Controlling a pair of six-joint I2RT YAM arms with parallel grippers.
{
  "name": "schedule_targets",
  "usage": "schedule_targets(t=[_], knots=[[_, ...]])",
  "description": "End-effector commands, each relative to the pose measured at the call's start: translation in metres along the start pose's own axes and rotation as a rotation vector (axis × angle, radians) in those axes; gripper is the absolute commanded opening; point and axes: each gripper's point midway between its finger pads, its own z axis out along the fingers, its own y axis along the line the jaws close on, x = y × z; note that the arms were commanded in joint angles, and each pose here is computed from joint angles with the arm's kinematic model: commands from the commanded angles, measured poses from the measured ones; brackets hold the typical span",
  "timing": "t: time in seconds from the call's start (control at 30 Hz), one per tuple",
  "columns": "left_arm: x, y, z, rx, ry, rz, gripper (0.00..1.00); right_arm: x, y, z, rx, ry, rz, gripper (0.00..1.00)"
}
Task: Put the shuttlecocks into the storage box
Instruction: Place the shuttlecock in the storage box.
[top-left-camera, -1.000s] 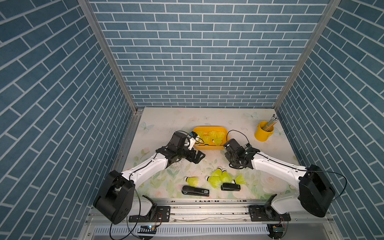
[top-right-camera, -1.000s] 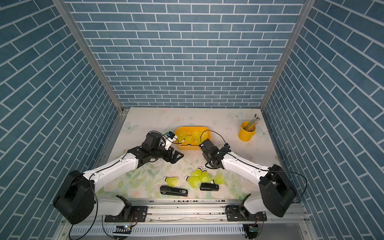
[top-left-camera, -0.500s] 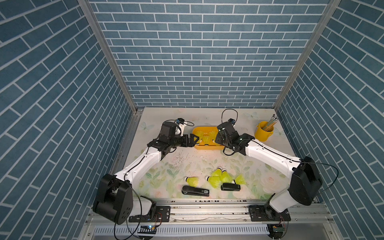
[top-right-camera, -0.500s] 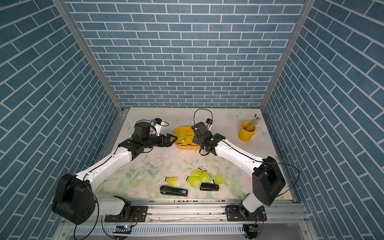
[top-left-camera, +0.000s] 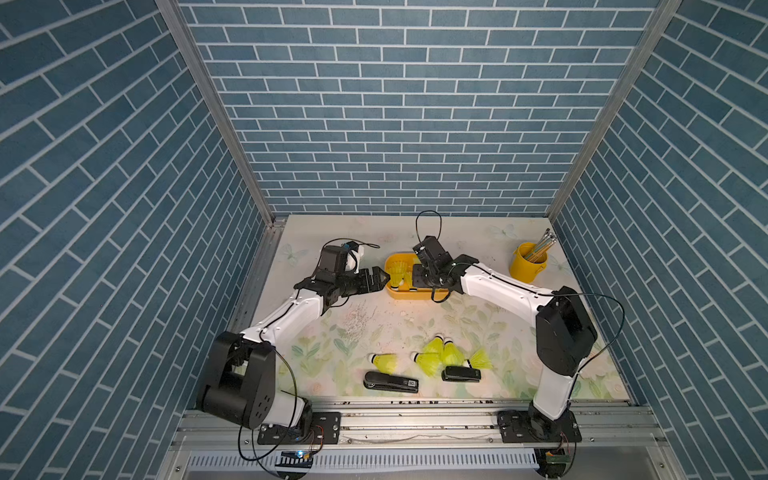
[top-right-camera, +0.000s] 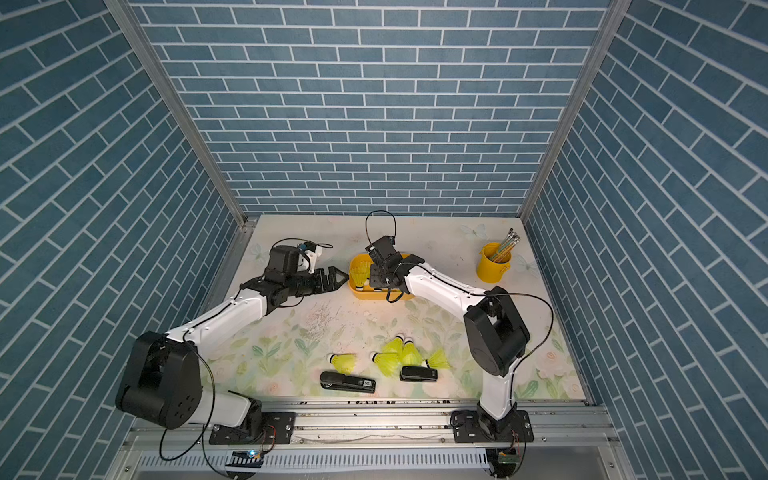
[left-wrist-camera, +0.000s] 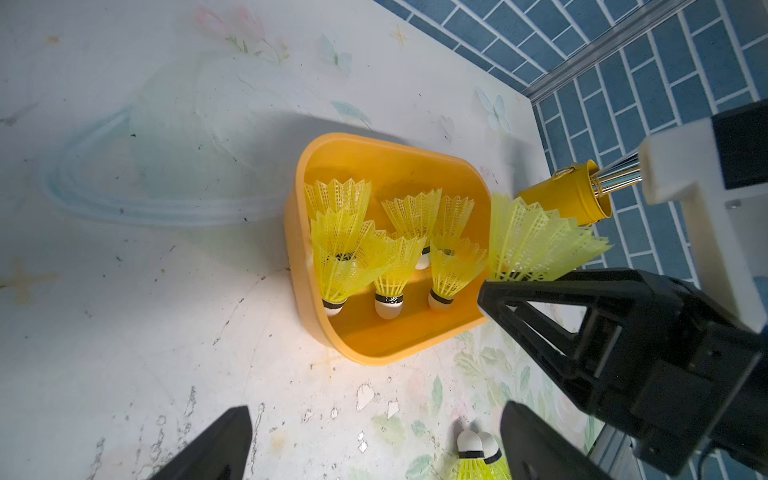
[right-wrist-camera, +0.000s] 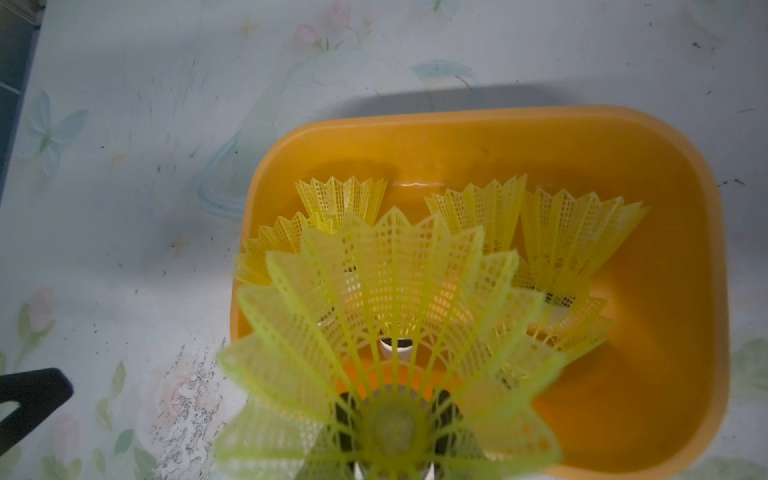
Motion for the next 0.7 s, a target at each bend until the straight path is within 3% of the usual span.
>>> schedule_targets(t=[0.0,0.67], knots=[[0.008,0.003,0.004,0.015,0.024,-0.01,1.0,0.007,-0.002,0.005,0.016,0.045,-0.037,0.11],[0.026,0.0,0.018,0.094,0.074,-0.01,1.0,0.019,-0.017,0.031,0.1,0.089,-0.047,0.11]])
